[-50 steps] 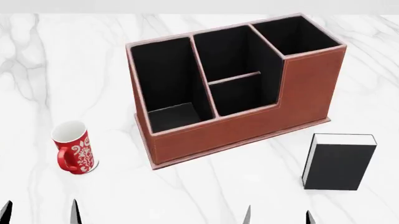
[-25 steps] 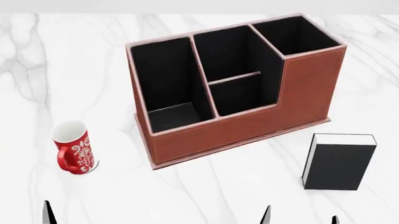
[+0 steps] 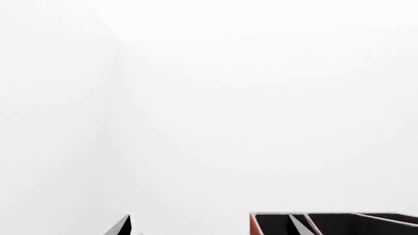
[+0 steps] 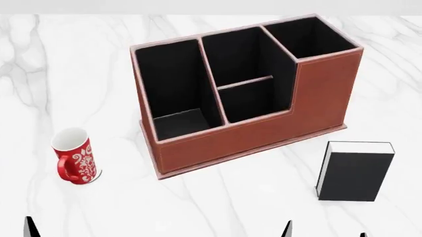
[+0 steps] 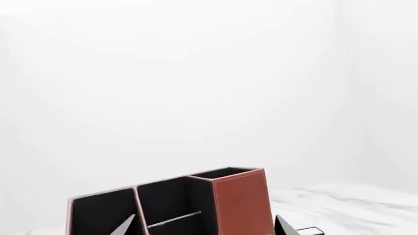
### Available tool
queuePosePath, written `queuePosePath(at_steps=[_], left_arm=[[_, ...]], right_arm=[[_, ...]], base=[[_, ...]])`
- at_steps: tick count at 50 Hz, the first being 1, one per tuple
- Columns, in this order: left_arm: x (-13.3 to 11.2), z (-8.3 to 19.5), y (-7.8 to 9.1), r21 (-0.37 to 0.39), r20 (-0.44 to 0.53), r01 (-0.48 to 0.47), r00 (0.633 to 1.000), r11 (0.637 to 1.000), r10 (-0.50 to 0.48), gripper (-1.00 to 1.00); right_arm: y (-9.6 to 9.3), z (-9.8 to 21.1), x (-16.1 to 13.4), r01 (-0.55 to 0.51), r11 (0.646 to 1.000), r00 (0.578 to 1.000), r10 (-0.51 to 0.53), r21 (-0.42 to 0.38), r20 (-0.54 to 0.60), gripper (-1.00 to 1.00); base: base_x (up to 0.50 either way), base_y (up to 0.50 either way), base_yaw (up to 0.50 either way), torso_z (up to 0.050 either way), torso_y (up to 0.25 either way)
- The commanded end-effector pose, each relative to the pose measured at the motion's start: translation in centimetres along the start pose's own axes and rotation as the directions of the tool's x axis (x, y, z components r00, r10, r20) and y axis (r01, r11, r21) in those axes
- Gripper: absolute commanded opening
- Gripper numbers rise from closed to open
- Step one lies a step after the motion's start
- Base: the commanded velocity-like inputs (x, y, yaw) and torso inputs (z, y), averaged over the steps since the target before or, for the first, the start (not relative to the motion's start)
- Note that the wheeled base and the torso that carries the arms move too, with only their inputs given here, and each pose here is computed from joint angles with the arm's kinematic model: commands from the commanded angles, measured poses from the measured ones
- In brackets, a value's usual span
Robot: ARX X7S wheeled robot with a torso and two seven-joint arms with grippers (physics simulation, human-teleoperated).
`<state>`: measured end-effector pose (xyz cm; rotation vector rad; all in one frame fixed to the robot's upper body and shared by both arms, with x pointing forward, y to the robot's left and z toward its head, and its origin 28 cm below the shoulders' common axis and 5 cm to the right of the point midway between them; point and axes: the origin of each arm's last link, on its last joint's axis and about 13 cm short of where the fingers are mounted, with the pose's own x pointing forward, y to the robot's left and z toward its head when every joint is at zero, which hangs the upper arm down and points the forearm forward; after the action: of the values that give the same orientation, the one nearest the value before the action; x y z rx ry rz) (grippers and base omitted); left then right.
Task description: Pick up the book and place it in the back compartment of the caddy.
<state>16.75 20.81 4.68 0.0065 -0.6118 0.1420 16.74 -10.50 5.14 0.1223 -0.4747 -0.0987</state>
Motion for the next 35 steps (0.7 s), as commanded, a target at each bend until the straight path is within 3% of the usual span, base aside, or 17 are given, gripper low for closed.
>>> queuePosePath(at_steps=[1, 35], left_arm=[[-0.03, 0.11, 0.0, -0.011, 0.01, -0.003, 1.0, 1.0, 0.003, 1.0], [0.22, -0.23, 0.21, -0.023, -0.003, -0.026, 1.0, 0.999, 0.026, 1.0]], right_arm=[[-0.03, 0.06, -0.05, 0.005, 1.0, 1.0, -0.005, -0.001, 0.013, 1.0], [-0.14, -0.04, 0.1, 0.02, 1.0, 1.0, -0.02, 0.002, 0.019, 1.0]], base=[[0.0, -0.18, 0.0, 0.0, 0.0], [0.0, -0.18, 0.0, 0.0, 0.0]])
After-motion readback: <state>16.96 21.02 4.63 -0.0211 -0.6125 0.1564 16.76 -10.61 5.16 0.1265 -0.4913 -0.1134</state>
